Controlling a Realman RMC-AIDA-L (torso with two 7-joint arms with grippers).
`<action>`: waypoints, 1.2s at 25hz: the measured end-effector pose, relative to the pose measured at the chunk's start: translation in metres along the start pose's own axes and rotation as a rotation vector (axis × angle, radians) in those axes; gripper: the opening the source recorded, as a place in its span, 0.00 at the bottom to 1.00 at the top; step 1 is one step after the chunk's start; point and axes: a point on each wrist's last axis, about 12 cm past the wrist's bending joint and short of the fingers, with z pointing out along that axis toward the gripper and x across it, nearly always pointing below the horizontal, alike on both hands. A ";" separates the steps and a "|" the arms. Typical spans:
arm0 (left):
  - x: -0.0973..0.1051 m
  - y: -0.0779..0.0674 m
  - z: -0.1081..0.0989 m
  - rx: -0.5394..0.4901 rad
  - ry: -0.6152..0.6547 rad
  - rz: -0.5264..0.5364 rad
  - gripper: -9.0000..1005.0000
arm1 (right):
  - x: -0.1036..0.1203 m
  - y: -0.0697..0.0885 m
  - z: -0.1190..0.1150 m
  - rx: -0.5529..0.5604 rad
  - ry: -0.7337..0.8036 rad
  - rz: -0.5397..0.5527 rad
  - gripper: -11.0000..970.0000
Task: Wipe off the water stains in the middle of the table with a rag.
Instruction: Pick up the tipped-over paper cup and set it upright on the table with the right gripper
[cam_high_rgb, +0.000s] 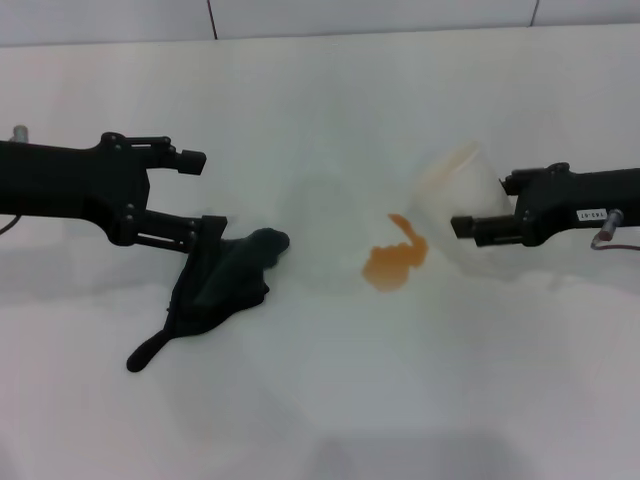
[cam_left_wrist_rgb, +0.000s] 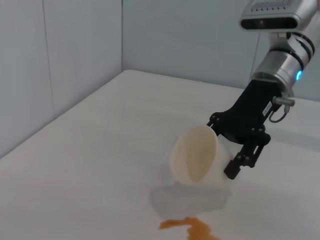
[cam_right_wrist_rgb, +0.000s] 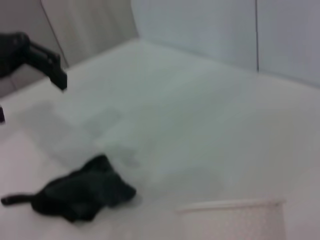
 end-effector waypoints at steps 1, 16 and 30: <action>0.000 0.000 0.000 -0.001 -0.001 0.000 0.84 | 0.003 -0.002 0.000 0.001 -0.036 0.006 0.76; -0.002 0.000 -0.001 -0.008 -0.026 0.002 0.84 | 0.047 -0.010 -0.002 0.086 -0.344 -0.010 0.76; -0.002 -0.001 0.004 -0.004 -0.033 0.005 0.83 | 0.090 0.005 0.002 0.153 -0.448 -0.019 0.76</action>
